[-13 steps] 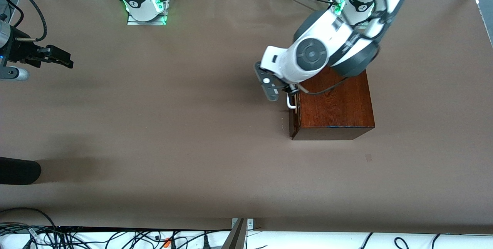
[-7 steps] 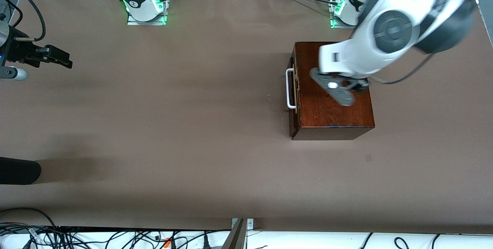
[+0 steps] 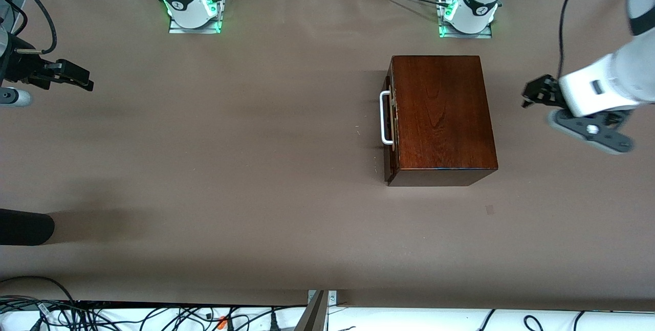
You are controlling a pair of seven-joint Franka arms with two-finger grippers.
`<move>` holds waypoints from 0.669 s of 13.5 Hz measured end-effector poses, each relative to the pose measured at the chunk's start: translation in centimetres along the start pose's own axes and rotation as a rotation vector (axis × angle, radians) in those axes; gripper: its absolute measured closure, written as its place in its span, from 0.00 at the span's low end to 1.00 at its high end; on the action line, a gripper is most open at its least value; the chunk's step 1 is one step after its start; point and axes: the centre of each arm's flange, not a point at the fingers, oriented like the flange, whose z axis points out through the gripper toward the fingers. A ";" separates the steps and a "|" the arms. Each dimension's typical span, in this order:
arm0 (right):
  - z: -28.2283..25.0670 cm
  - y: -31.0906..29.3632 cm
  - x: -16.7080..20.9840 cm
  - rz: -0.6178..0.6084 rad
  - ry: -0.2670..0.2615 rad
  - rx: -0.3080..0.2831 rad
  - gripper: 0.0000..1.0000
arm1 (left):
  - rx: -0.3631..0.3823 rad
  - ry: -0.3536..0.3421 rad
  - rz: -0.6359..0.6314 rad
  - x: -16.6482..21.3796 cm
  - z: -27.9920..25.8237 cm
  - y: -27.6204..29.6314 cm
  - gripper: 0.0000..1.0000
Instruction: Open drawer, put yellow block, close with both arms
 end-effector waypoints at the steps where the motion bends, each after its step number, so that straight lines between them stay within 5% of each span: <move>1: 0.0 0.0 0.0 0.000 0.000 0.000 0.00 | 0.029 0.027 -0.025 -0.4 -0.9 -0.4 0.00; 9: 0.0 0.0 0.0 0.001 0.000 0.000 0.00 | 0.041 0.113 -0.382 -8.9 -0.3 -0.6 0.00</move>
